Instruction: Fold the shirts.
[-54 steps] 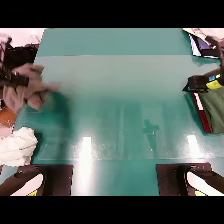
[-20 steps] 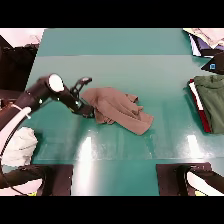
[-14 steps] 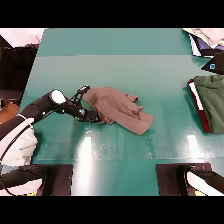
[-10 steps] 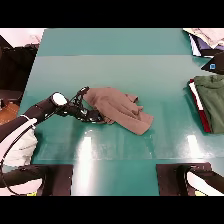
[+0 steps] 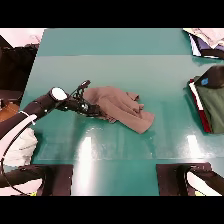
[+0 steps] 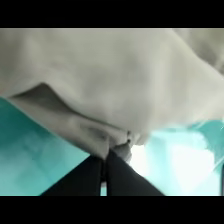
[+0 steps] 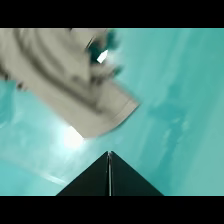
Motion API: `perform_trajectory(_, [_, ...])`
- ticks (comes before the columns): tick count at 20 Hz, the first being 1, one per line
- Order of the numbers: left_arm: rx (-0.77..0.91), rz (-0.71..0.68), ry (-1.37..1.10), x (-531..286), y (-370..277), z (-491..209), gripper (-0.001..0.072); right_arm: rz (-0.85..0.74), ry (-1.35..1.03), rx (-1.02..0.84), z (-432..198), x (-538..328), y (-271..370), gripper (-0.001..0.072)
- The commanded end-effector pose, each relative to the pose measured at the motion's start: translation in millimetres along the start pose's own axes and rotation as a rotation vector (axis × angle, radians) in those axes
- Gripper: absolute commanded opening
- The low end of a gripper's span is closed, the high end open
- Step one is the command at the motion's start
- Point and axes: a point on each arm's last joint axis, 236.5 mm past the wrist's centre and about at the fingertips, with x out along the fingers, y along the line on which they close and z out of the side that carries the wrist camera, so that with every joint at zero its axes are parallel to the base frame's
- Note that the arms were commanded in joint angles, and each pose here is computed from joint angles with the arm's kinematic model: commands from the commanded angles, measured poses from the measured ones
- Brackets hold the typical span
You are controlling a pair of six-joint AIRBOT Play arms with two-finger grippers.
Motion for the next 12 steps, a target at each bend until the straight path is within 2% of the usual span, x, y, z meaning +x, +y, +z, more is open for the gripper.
perform_trajectory(1, [0.163,0.070,-0.009,-31,-9,12,0.0022,0.103,0.045,0.082,-37,54,7,0.0033])
perform_trajectory(2, [0.186,0.074,-0.012,-39,-14,13,0.0023,0.142,0.065,0.126,-54,77,8,0.0206])
perform_trajectory(3, [0.198,0.071,-0.016,-43,-18,12,0.0022,0.190,0.093,0.178,-74,100,13,0.0477])
perform_trajectory(4, [0.201,0.068,-0.015,-46,-20,11,0.0023,0.239,0.133,0.242,-98,125,16,0.0587])
perform_trajectory(8, [0.199,0.065,-0.001,-45,-20,8,0.0023,0.417,0.204,0.554,-168,199,36,0.0580])
perform_trajectory(12, [0.182,0.065,-0.002,-45,-20,8,0.0023,0.430,0.139,0.626,-188,231,39,0.0579])
